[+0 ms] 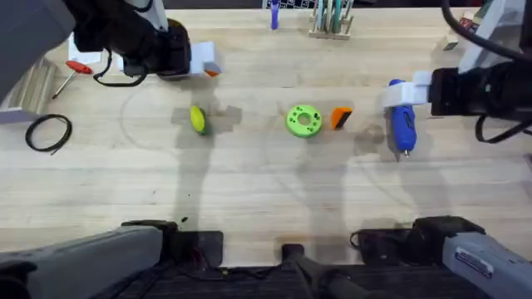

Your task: Pick up the gripper from the table and insert it into the empty holder that is missing its gripper. Then pick up a screw, insert it into the mounting hole, and use the screwdriver to tighten it. Finally, clean up the table by picking up the vegetable and placing it into the bucket.

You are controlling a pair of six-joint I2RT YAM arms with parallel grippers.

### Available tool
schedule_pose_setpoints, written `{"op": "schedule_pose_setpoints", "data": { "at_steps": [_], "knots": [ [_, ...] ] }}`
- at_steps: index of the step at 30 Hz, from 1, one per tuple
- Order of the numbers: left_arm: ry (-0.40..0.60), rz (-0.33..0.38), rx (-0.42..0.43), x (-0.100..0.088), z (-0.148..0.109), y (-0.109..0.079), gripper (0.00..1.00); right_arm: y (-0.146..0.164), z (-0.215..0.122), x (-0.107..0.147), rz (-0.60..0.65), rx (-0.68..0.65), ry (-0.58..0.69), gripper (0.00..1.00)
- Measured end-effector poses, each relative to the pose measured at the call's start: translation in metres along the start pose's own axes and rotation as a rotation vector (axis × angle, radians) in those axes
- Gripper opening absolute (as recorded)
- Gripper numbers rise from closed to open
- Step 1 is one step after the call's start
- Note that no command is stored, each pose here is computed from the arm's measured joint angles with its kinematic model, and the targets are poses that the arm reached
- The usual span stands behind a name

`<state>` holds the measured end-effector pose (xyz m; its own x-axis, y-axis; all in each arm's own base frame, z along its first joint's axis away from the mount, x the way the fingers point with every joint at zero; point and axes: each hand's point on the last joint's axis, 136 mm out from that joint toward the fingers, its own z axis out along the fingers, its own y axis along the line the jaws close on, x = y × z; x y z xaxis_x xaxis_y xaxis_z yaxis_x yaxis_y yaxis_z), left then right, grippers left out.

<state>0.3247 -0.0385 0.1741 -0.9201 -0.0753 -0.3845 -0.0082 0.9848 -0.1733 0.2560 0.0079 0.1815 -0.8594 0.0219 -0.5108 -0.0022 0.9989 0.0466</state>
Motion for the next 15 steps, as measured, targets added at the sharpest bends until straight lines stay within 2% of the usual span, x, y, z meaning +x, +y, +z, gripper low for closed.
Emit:
{"op": "schedule_pose_setpoints", "data": {
  "at_steps": [2, 9, 12, 15],
  "knots": [
    [-0.001, 0.001, 0.000, 0.000, 0.000, 0.000, 0.985, 0.000, 0.000, 0.000, 0.000, 0.000, 0.000, 0.985],
    [0.017, 0.000, -0.002, 0.002, -0.006, -0.001, 0.987, 0.000, 0.000, 0.000, 0.000, 0.000, 0.000, 0.984],
    [-0.008, 0.016, 0.001, -0.005, -0.023, -0.004, 0.987, 0.000, 0.000, 0.000, 0.000, 0.000, 0.000, 0.984],
    [-0.085, 0.061, 0.007, -0.016, -0.051, -0.009, 0.987, 0.000, 0.000, 0.000, 0.000, 0.000, 0.000, 0.984]
  ]
}}
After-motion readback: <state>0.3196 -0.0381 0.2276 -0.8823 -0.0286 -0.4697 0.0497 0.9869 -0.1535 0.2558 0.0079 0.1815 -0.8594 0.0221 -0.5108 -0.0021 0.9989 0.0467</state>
